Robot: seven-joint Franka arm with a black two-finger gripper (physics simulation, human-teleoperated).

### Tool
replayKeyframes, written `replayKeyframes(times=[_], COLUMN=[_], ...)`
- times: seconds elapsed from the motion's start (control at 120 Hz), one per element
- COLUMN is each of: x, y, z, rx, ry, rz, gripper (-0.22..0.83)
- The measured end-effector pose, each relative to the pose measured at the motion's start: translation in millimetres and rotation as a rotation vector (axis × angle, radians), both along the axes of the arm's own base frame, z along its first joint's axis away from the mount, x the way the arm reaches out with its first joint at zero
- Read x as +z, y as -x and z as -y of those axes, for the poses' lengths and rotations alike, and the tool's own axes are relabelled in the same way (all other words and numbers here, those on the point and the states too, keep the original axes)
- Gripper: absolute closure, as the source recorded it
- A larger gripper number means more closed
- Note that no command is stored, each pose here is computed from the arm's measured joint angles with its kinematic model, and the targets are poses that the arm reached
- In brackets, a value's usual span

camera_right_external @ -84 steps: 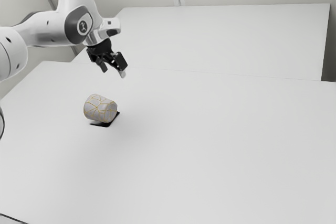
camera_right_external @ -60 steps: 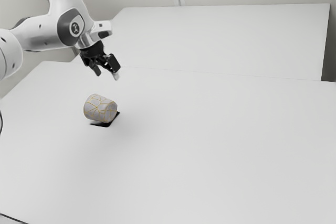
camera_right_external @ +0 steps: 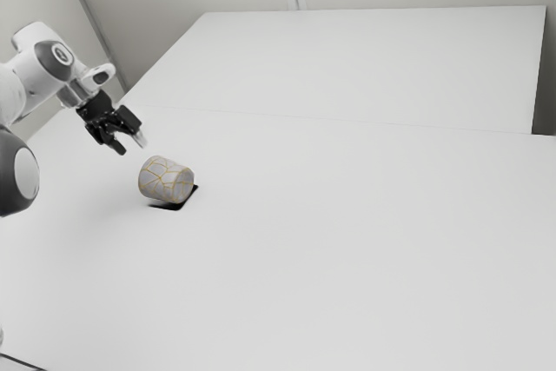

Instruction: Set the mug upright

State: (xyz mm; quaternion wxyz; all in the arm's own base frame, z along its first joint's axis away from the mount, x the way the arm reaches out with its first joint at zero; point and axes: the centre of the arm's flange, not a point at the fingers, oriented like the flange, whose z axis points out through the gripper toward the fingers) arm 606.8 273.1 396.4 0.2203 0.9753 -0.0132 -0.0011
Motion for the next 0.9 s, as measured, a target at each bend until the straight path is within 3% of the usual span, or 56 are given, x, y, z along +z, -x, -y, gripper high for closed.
replayKeyframes(times=[0.183,0.625,0.9], x=[-40,-101,-106], y=[-1,-5,-7], z=[-22,-14,-8], rx=[-0.036,-0.111,-0.126], ry=[0.171,0.442,0.507], rz=[0.002,0.062,0.108], gripper=[0.0,0.01,0.24])
